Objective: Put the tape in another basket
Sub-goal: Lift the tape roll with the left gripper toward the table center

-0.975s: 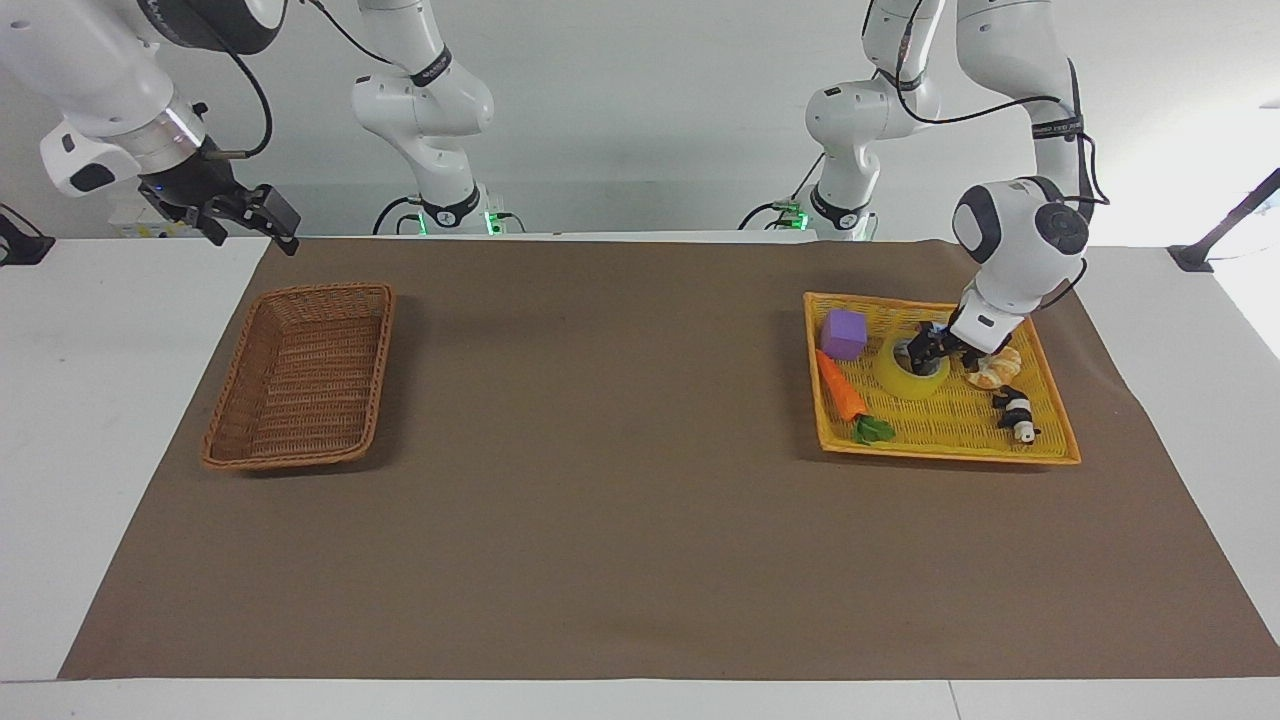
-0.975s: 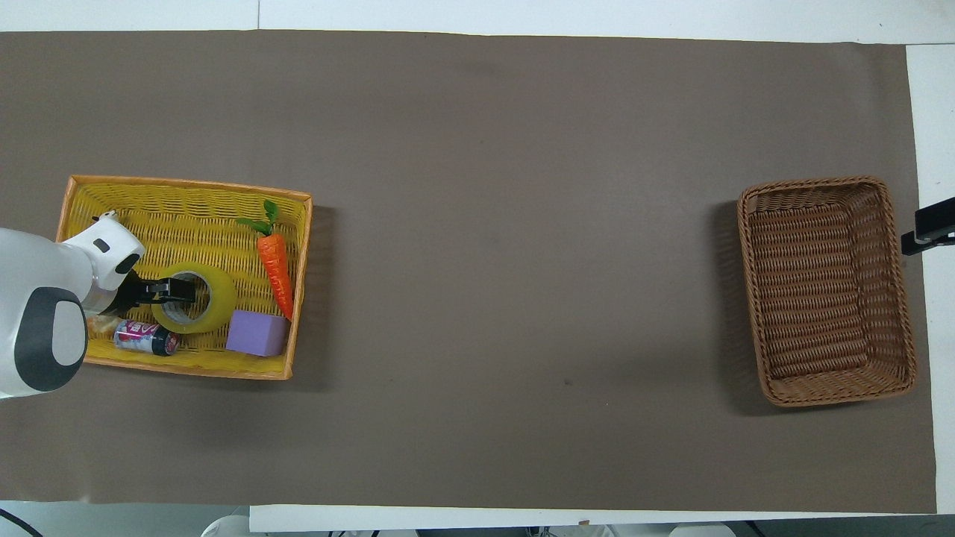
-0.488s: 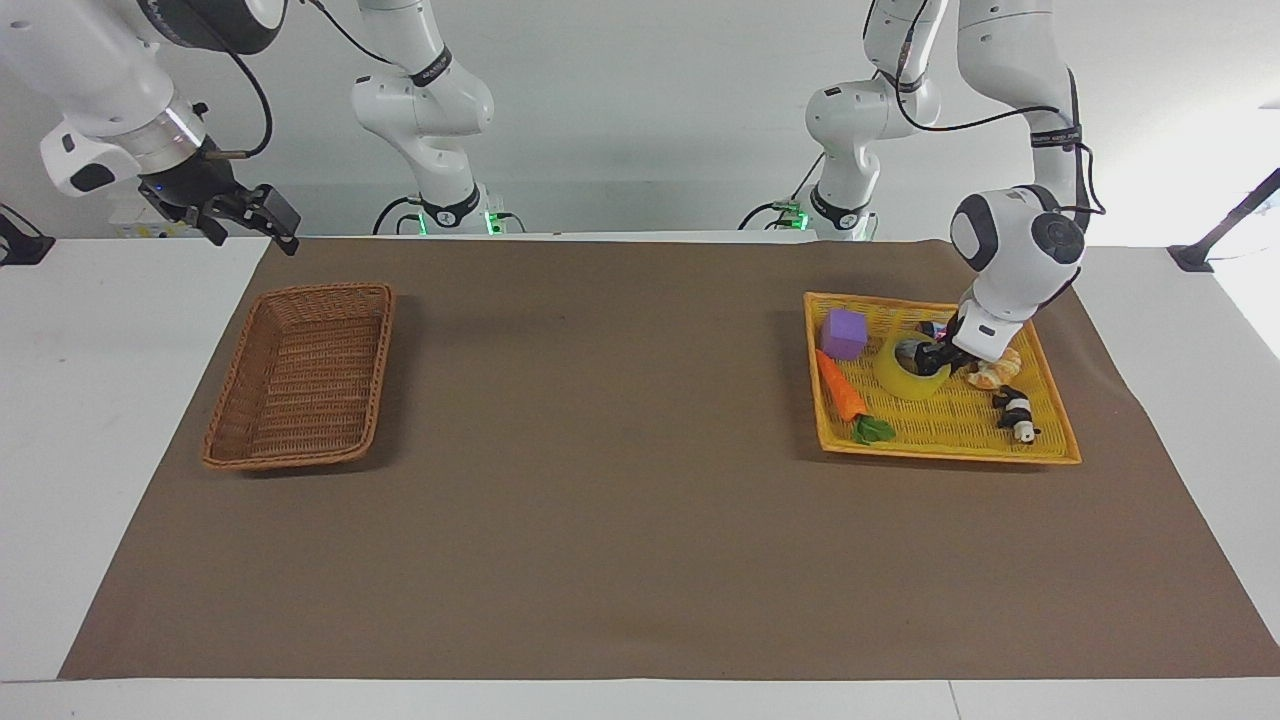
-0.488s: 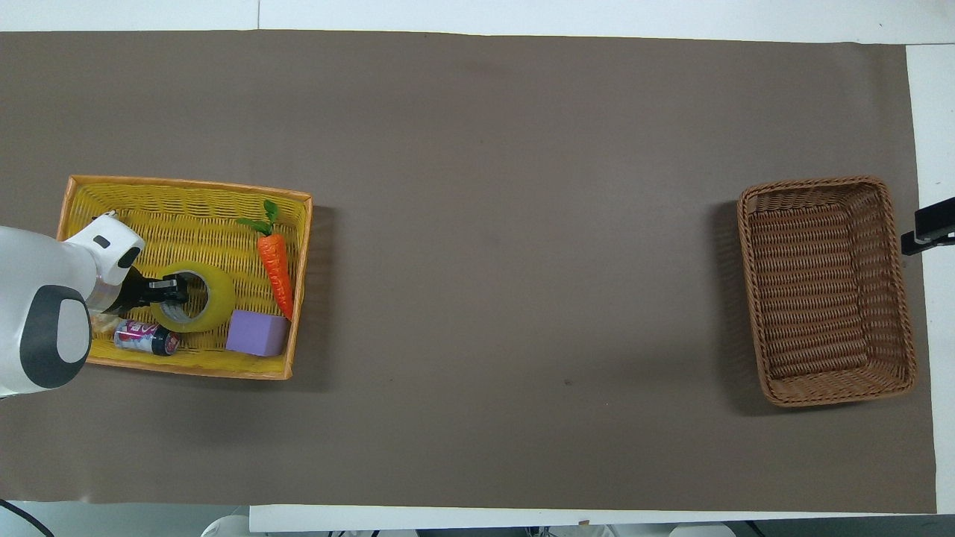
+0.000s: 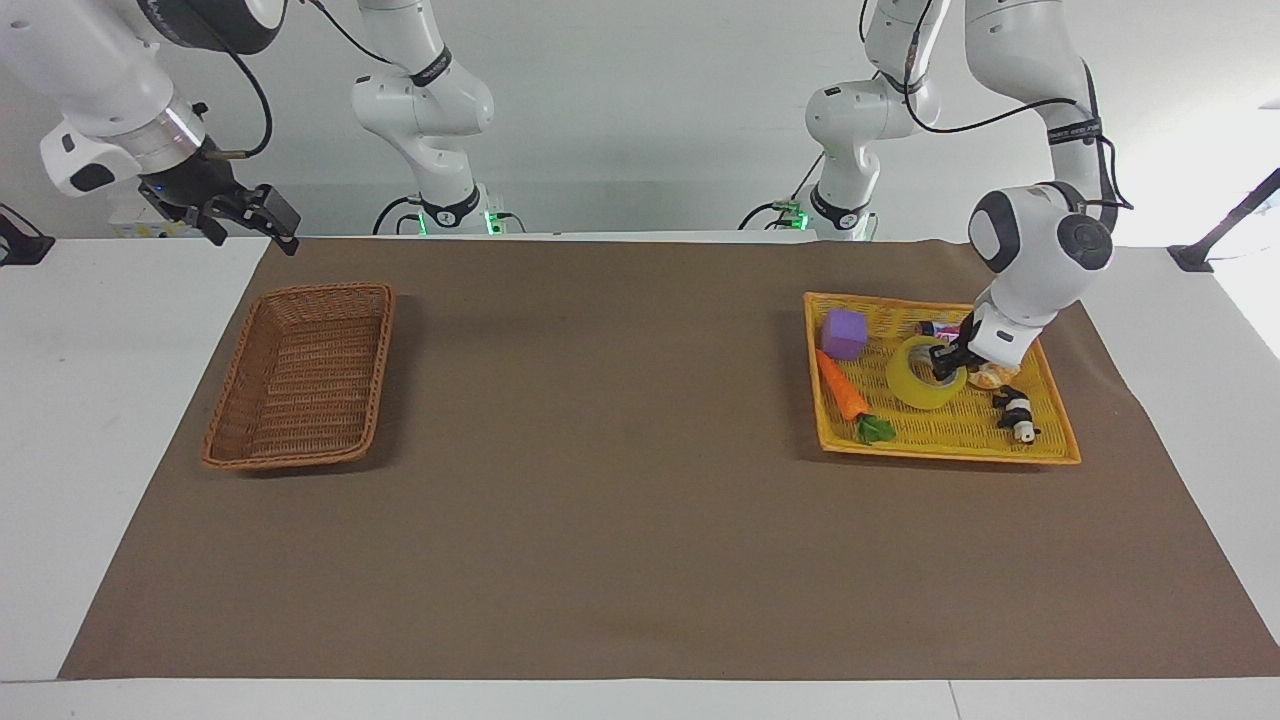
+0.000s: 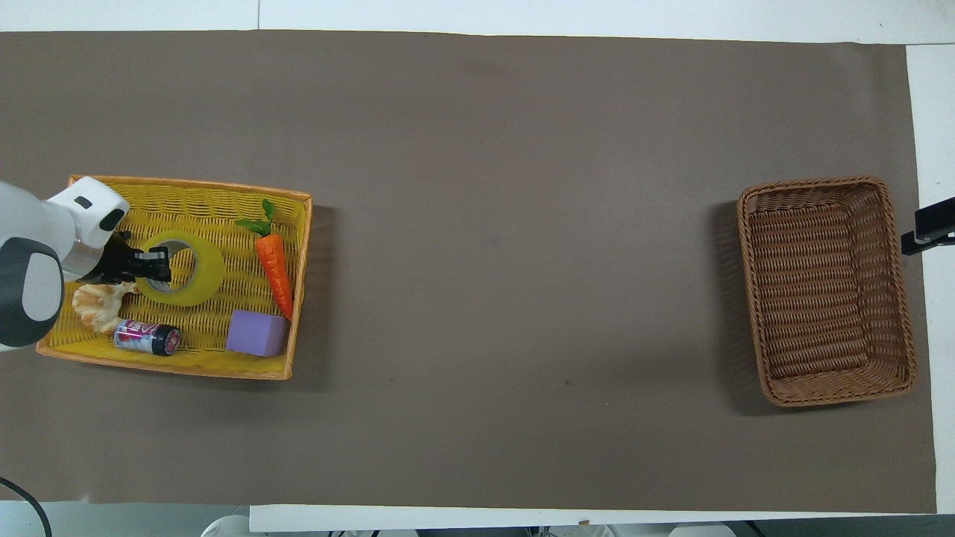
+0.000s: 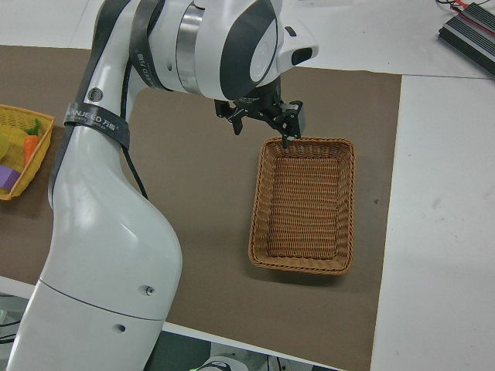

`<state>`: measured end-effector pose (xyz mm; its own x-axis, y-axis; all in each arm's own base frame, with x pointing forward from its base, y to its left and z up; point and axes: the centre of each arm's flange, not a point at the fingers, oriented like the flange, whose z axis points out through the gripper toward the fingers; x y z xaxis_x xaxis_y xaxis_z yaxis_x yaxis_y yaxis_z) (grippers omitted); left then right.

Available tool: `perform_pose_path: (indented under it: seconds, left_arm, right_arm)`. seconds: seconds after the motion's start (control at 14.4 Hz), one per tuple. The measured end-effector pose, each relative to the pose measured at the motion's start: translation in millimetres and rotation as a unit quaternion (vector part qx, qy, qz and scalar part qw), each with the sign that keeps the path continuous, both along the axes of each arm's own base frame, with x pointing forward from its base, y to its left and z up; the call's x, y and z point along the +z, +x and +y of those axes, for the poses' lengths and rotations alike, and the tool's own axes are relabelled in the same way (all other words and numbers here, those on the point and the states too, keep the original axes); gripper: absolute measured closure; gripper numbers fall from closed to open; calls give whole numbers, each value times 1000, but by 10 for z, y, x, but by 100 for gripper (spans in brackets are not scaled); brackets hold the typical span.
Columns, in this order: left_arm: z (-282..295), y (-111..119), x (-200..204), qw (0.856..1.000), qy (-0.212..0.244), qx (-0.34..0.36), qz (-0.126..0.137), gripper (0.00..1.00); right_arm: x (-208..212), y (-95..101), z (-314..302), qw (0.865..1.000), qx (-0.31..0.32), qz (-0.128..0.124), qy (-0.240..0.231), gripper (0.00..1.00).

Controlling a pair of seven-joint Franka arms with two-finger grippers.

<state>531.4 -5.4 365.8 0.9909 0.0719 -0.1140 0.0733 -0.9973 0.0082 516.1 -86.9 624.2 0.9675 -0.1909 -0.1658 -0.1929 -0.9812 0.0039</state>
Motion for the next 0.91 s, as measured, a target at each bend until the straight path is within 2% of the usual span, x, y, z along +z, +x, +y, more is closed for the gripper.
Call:
perform_pose_path:
  seconds: [0.14,0.35,0.63,0.91]
  left_arm:
    - [-266,183,255,1000,-9,-7,-4,78]
    - [-838,241,384,998,-53,15,-5,78]
    - [-1732,121,548,993,-105,55,7,78]
    - [-2722,-147,861,991,-114,72,3,78]
  right_arm:
    - [0,0,0,1000,0,0,0,0]
    - [0,0,0,1000,0,0,0,0]
    - [0,0,0,1000,0,0,0,0]
    - [0,0,0,1000,0,0,0,0]
